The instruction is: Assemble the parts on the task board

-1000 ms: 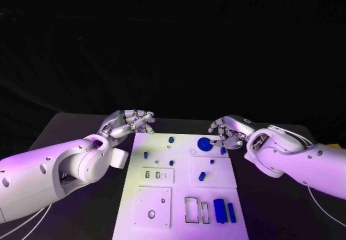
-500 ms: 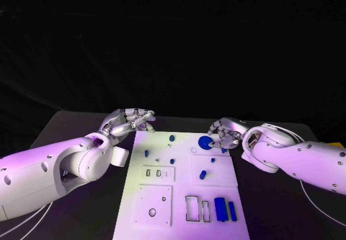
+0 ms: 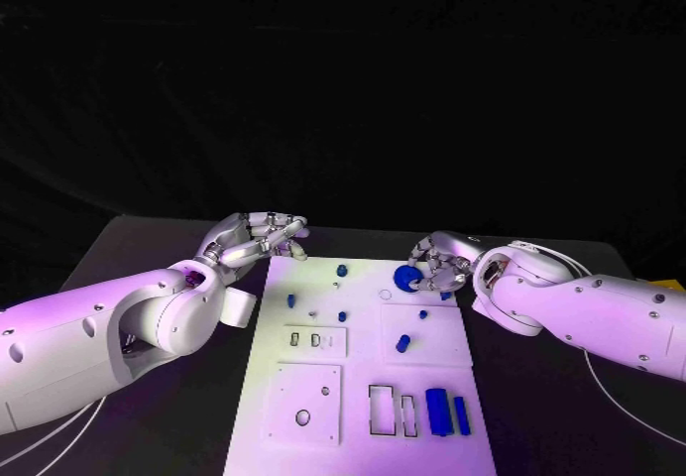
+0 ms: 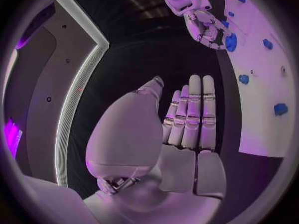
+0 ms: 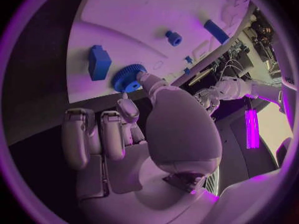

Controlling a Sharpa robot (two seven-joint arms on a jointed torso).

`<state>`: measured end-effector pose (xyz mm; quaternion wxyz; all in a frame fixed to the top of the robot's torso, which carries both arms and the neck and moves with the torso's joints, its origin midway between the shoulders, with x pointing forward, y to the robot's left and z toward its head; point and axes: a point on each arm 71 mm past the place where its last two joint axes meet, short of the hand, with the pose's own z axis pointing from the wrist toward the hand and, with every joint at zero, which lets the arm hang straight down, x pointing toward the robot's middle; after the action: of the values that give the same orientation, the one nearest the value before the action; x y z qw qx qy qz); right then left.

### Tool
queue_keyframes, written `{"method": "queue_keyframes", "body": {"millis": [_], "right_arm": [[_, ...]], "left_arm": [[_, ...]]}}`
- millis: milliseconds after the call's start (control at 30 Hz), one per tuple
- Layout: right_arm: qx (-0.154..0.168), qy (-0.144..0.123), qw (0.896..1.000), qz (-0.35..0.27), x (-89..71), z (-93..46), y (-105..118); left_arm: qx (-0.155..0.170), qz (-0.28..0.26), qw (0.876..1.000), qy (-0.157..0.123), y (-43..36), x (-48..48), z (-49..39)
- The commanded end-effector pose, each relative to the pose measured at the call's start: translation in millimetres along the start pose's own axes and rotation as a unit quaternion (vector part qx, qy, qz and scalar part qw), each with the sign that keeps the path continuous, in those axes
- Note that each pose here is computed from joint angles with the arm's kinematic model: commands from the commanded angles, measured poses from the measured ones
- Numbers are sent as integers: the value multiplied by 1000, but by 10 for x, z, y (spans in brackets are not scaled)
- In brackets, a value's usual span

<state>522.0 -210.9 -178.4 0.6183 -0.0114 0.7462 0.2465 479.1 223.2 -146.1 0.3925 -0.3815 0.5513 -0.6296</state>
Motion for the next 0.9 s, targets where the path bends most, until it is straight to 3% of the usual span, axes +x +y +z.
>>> {"method": "queue_keyframes", "body": {"millis": [33,433,900], "right_arm": [[-1,18,1000,-3,61,2,14],[-6,8,1000,-11,61,9,38],[-33,-42,997,-47,33,-13,180]], "left_arm": [[3,-3,1000,11,-12,24,7],[0,-4,1000,14,-8,23,5],[-2,-4,1000,14,-5,14,6]]}}
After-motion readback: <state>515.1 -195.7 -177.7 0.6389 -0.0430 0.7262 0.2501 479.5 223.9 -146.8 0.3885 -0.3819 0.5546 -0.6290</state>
